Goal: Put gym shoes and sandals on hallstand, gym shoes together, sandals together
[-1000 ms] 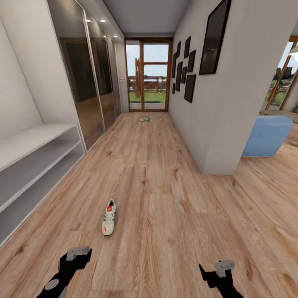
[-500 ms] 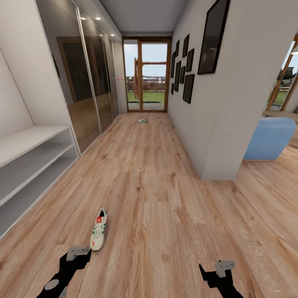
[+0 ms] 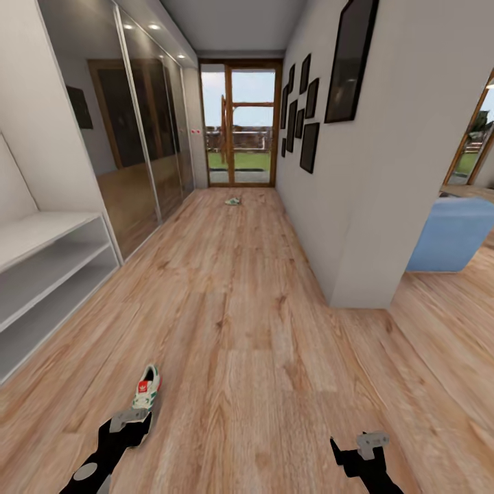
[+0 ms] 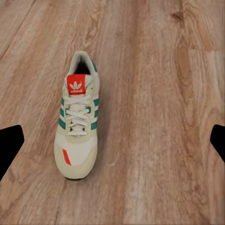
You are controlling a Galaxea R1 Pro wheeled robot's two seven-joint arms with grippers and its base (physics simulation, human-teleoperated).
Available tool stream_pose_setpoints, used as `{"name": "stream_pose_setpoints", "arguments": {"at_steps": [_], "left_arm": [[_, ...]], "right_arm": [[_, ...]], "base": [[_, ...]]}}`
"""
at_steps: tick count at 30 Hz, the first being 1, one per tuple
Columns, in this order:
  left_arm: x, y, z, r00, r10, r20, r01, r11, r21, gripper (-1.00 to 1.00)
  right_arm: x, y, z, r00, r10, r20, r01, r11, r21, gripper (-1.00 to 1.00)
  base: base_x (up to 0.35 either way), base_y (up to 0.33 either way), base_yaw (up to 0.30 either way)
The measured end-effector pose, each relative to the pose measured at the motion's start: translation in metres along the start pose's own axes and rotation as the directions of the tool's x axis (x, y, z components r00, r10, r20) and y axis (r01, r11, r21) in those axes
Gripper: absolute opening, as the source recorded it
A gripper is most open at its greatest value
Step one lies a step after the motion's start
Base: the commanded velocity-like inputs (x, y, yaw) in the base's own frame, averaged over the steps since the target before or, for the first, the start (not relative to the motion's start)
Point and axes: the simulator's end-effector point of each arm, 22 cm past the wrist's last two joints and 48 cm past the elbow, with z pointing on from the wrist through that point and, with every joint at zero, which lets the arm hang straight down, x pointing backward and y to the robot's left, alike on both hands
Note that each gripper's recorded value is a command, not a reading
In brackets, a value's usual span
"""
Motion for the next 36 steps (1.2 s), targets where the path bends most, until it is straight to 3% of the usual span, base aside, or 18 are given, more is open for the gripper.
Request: {"name": "stream_pose_setpoints", "arguments": {"at_steps": [27, 36], "left_arm": [[0.0003, 0.0005, -0.0002, 1.000, -0.002, 0.000, 0.002, 1.000, -0.001, 1.00], [-0.0014, 0.0017, 0.0001, 1.000, -0.005, 0.003, 0.005, 1.000, -0.004, 1.00]], "right_arm": [[0.0002, 0.0010, -0.0001, 1.000, 0.000, 0.000, 0.000, 1.000, -0.001, 1.00], [-0.0001, 0.0013, 0.0002, 1.000, 0.001, 0.000, -0.001, 1.000, -0.002, 1.00]], "base": [[0.287, -0.167, 0.001], [0.301, -0.158, 0.157]]}}
